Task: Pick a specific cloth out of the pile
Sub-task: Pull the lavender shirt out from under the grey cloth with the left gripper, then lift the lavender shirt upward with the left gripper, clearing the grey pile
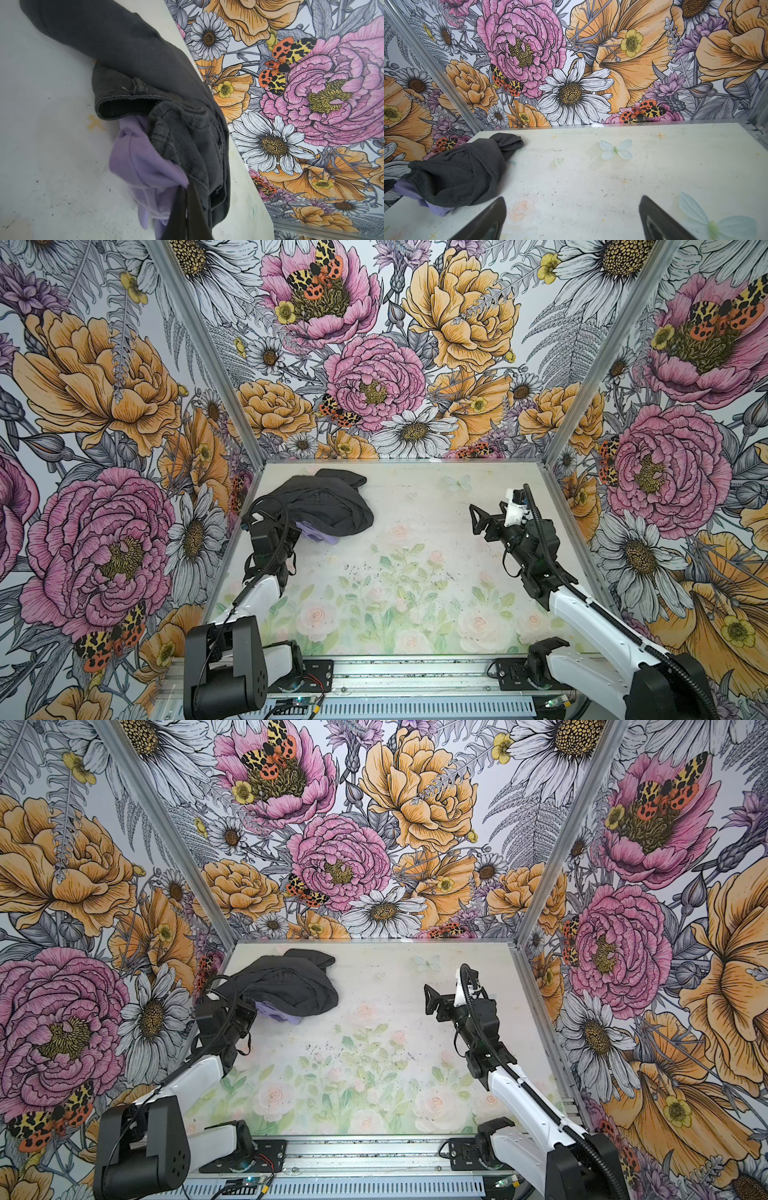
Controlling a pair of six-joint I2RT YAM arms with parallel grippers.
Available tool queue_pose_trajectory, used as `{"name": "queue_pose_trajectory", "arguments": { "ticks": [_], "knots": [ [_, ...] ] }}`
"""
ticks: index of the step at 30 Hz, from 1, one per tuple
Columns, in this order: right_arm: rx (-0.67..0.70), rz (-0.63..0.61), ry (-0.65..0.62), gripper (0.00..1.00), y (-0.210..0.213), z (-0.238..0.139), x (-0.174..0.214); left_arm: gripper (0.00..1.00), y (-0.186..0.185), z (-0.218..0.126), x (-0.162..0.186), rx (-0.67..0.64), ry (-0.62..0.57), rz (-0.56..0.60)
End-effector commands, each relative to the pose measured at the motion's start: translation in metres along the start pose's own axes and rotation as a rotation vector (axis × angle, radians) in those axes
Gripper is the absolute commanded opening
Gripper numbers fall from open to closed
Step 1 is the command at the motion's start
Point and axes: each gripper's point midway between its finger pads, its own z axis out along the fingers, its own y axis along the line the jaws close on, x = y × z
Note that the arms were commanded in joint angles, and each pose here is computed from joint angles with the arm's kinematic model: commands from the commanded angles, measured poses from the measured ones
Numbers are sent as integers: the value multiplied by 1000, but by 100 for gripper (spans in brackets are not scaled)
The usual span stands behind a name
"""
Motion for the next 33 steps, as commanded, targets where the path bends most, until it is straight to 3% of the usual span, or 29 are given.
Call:
{"name": "queue_pose_trajectory", "arguments": {
  "ticks": [1,26,33],
  "knots": [
    [-16,-10,-6,99,4,-1,0,0,-24,-9,-20,26,-53,67],
    [-45,-23,38,99,9,8,14,0,-85,-26,-52,89,-46,153],
    [-48,-29,47,99,10,11,18,0,-99,-31,-60,65,-31,226]
  ]
}}
